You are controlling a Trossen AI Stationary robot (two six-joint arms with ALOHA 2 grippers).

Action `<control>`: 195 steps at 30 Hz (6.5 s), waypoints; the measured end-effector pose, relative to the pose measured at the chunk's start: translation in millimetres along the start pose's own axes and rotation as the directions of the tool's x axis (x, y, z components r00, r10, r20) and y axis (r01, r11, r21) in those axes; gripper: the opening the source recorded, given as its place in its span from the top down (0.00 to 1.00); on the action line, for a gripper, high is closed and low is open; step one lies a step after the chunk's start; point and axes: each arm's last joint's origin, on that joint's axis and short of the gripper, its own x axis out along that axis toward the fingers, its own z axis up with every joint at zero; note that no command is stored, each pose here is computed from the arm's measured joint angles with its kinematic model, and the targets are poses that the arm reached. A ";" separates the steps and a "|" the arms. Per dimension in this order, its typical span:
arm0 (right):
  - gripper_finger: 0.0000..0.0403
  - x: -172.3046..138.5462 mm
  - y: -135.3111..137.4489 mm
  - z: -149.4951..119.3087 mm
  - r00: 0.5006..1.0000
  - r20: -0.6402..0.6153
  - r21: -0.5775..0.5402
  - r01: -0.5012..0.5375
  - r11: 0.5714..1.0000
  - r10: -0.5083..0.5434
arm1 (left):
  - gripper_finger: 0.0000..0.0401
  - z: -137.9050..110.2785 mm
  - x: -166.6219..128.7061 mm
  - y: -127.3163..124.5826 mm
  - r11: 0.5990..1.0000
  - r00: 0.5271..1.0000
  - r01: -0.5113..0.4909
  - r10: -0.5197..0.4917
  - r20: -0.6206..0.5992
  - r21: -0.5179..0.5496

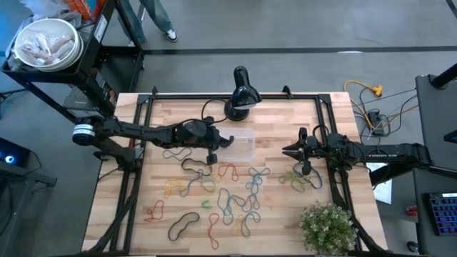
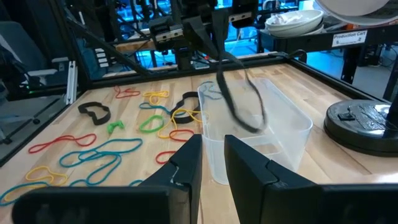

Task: Pick and place rubber bands into bin
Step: Put the black rubber band into the transparent bin, then put the blue rubber band into the transparent bin

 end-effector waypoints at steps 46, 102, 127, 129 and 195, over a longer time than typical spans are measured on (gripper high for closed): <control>0.84 75.0 35.5 83.8 0.743 -0.669 0.164 0.180 0.970 -0.025 | 0.77 -18.1 -88.8 -7.8 0.998 0.996 0.056 -0.054 -0.066 0.032; 0.84 91.0 27.4 -17.2 -0.250 -0.911 -0.408 0.665 0.625 -0.328 | 0.77 -46.5 -83.4 -10.1 0.997 0.995 0.059 -0.055 -0.082 0.054; 0.98 98.5 16.0 -19.5 -0.183 -0.934 -0.352 0.616 0.705 -0.306 | 0.77 -46.8 -83.4 -10.1 0.997 0.995 0.059 -0.055 -0.085 0.052; 0.98 100.5 16.4 -16.5 -0.163 -0.932 -0.353 0.617 0.703 -0.325 | 0.77 -46.8 -83.4 -10.1 0.997 0.995 0.059 -0.055 -0.085 0.052; 0.98 199.7 64.9 96.8 0.863 -0.280 -0.400 0.293 0.868 -0.420 | 0.77 -39.1 -83.0 -9.6 0.997 0.999 0.050 -0.050 -0.006 0.050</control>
